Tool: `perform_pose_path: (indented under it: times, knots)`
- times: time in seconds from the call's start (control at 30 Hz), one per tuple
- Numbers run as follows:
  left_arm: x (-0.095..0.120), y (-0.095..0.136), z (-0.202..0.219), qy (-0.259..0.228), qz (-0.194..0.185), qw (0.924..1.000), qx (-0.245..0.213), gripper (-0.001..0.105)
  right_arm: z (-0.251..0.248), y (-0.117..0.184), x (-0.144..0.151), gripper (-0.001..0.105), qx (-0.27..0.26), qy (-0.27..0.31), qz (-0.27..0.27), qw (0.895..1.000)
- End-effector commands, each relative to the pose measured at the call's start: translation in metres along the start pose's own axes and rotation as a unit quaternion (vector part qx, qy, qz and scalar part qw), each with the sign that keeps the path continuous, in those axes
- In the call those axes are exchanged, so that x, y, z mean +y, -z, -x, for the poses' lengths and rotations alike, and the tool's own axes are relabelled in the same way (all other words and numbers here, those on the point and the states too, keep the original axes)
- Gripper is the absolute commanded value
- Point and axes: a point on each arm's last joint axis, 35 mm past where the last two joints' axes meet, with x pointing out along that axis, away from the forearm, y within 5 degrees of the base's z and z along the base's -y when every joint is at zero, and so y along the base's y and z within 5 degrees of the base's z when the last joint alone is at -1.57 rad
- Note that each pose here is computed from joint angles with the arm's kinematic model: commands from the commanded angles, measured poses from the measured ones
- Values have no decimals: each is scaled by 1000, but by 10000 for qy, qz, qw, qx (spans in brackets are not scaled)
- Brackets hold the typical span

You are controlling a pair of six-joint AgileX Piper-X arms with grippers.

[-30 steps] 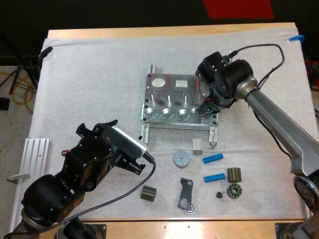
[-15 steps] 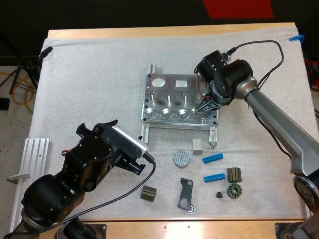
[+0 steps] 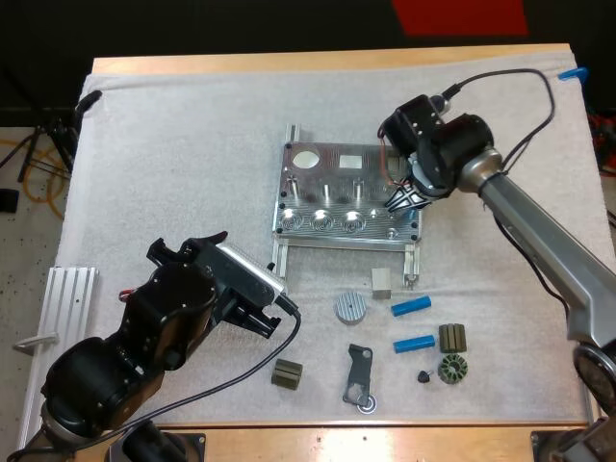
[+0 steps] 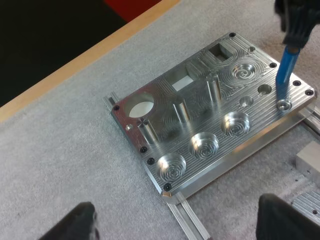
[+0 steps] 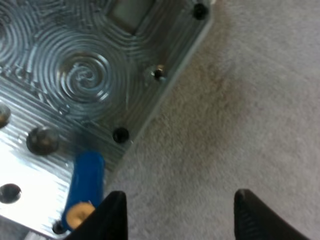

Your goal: Load cells from right to left

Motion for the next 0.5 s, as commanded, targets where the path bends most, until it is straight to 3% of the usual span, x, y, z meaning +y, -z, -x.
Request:
perform_pose_path:
  times: [0.0, 0.47]
  knots:
    - [1, -2, 3, -70, 72, 9999, -82, 65, 9, 5, -2, 47, 66, 74, 39, 9999]
    - [1, -2, 3, -70, 72, 9999, -82, 65, -14, 4, 7, 47, 396, -47, 18, 9992]
